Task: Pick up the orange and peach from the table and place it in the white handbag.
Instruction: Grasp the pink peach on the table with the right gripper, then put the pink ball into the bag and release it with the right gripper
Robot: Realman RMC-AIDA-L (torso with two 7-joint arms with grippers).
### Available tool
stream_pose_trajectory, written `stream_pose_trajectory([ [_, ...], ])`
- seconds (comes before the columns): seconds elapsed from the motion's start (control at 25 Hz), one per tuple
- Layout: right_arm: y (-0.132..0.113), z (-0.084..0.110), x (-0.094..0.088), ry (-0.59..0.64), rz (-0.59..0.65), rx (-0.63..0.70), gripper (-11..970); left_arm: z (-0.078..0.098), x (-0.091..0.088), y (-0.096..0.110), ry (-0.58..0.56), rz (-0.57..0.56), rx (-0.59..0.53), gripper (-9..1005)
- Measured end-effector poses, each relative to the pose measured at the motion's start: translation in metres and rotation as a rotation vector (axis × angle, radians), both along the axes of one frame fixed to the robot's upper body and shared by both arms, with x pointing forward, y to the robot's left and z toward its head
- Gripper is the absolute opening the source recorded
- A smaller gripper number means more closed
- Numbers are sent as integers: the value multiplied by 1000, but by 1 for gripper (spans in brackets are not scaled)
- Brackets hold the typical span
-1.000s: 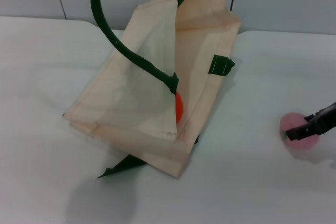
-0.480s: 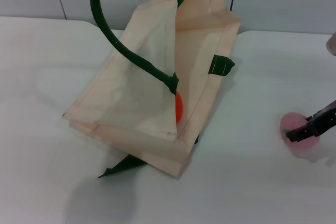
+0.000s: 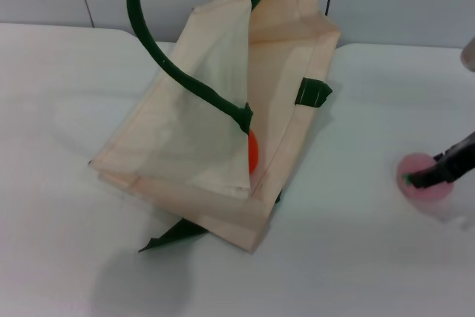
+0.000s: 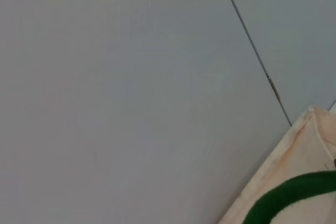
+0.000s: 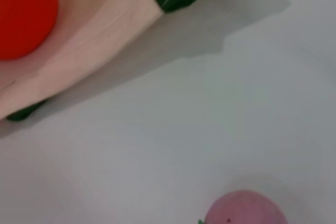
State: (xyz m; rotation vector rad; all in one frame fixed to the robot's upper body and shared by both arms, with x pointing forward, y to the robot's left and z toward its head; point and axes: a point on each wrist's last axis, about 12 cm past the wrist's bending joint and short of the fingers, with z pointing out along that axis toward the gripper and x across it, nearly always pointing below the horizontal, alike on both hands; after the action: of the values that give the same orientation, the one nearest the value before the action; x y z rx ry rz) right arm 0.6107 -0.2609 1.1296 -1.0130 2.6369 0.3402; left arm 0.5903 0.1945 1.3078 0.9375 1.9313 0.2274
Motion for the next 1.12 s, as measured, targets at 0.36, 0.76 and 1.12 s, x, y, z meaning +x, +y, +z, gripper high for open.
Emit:
stream_pose_trajectory([
  [0.36,2,11,4,-52,-16,17,528,-1,0,1,2,3,-1,120],
  [0.76,24,27,3,-120,40,148,455,-4,2,2,9,7,-5,119],
  [1.12,65,48,9,-252,138,245,403,-2,2,-4,-4,-12,-13,119],
])
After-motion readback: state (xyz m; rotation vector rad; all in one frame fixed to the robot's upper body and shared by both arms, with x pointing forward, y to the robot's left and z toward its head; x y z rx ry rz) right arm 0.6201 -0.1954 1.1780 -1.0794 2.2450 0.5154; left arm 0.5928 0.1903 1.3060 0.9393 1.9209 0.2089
